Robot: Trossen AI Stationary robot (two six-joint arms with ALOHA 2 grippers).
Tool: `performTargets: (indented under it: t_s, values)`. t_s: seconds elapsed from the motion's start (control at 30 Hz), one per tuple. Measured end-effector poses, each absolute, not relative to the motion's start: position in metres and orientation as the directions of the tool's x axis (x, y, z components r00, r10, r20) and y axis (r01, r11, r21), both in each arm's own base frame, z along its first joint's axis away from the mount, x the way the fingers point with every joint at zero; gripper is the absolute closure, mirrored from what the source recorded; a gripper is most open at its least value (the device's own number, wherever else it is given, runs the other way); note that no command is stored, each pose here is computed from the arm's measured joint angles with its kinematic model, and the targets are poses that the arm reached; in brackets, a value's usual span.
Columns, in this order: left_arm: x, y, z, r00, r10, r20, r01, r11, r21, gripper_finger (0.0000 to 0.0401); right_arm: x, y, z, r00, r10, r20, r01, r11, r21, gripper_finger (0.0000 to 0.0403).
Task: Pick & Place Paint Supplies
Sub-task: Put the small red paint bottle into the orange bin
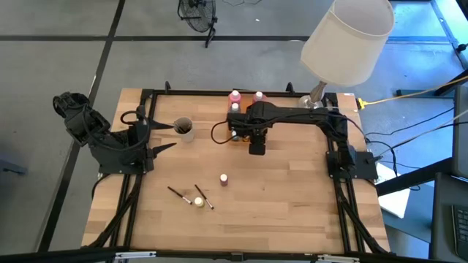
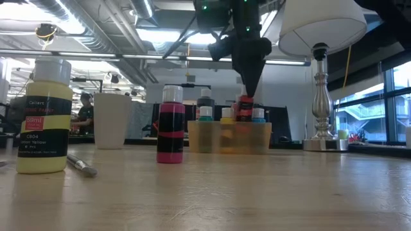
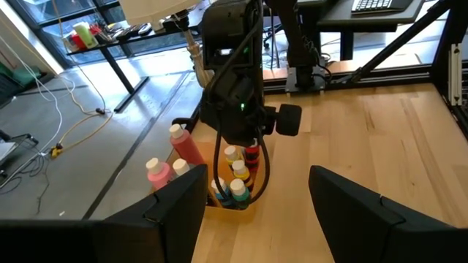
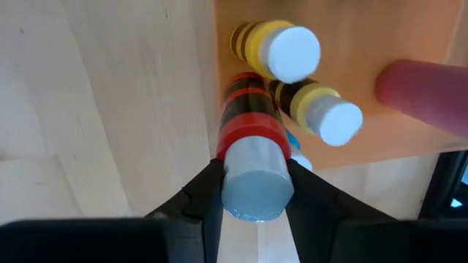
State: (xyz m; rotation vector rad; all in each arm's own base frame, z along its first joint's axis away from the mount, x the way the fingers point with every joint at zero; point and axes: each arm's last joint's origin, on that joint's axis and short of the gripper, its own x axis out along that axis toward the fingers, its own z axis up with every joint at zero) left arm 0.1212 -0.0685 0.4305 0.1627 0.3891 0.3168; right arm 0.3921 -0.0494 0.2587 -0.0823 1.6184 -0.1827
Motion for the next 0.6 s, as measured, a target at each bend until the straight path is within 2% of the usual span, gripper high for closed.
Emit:
performTargets:
  t_s: [0.6]
  values:
    - [0.121,-0.069,0.43,0.878,0.324,-0.352,-0.262,0.942,0.211,0.0166,0.394,-0.062,0.253,-0.055,-0.146,-0.988,0.069,0.986,-0.15,0.0283]
